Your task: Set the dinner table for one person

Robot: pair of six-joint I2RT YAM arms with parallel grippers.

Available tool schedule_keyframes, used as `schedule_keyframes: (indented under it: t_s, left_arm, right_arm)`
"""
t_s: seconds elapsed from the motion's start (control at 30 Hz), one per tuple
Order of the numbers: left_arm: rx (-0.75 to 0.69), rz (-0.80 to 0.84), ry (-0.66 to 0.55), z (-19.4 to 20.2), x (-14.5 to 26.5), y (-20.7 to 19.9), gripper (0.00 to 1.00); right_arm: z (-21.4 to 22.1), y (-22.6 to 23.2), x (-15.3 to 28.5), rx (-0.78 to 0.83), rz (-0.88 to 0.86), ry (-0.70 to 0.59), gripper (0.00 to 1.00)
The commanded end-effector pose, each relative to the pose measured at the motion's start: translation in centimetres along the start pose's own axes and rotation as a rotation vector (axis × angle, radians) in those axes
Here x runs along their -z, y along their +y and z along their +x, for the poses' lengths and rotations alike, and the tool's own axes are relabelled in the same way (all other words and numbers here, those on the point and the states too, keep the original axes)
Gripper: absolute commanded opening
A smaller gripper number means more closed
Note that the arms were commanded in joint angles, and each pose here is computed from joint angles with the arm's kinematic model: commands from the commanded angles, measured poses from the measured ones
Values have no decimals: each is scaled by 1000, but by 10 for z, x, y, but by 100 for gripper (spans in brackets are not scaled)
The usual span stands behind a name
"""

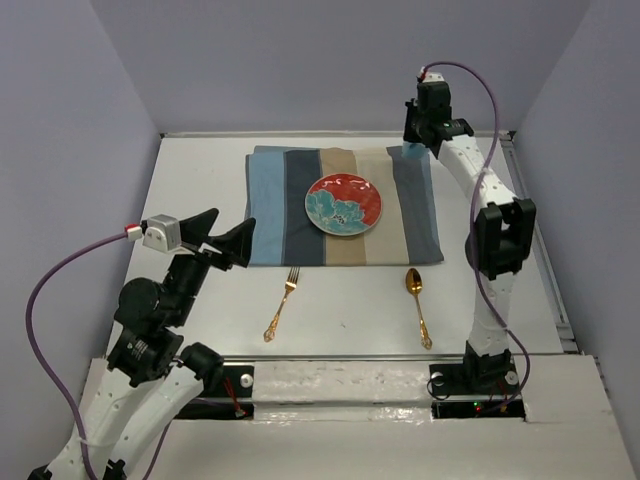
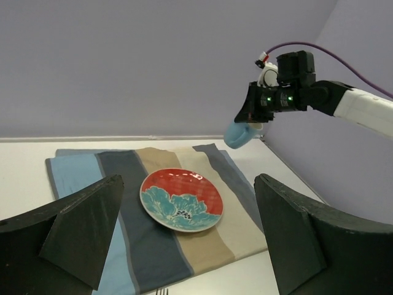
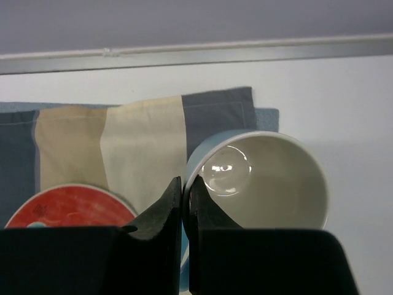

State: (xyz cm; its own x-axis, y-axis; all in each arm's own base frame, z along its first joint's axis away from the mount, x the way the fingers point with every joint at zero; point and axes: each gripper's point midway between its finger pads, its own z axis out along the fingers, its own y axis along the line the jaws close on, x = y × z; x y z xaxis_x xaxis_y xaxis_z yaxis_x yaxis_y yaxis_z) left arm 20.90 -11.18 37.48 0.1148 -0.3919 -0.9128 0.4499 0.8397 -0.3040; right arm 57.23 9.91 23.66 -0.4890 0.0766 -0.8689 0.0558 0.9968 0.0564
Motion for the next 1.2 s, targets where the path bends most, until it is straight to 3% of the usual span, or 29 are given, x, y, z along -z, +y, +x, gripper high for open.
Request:
schedule_keyframes:
  t_s: [0.0, 0.27, 0.63, 0.83, 0.93, 0.97, 1.03, 1.07, 1.17]
  left_arm:
    - [-27, -22, -34, -12, -4, 2, 99]
    - [-38, -34, -3, -3, -10, 6, 99]
    - [-50, -55, 15, 2, -14, 10, 99]
    - [-53, -63, 16, 3, -15, 12, 99]
    - [-56, -67, 21, 4, -15, 13, 99]
    - [-54, -66, 20, 4, -15, 12, 99]
    - [-55, -68, 22, 5, -16, 13, 99]
    - [-56, -69, 23, 5, -16, 14, 99]
    - [-55, -69, 28, 6, -17, 14, 99]
  right_arm:
    - [-41, 28, -16, 82, -122, -70, 0]
    - [-17, 43, -45, 125, -166, -24, 0]
    - [21, 16, -103, 303, -20, 20, 0]
    - [32, 15, -111, 271, -38, 31, 0]
    - [29, 11, -111, 263, -9, 20, 18]
    - [27, 10, -111, 258, 0, 15, 32]
    - [21, 5, -108, 251, 32, 4, 48]
    - [10, 4, -101, 236, 37, -16, 63]
    - [-6, 9, -85, 198, 14, -42, 83]
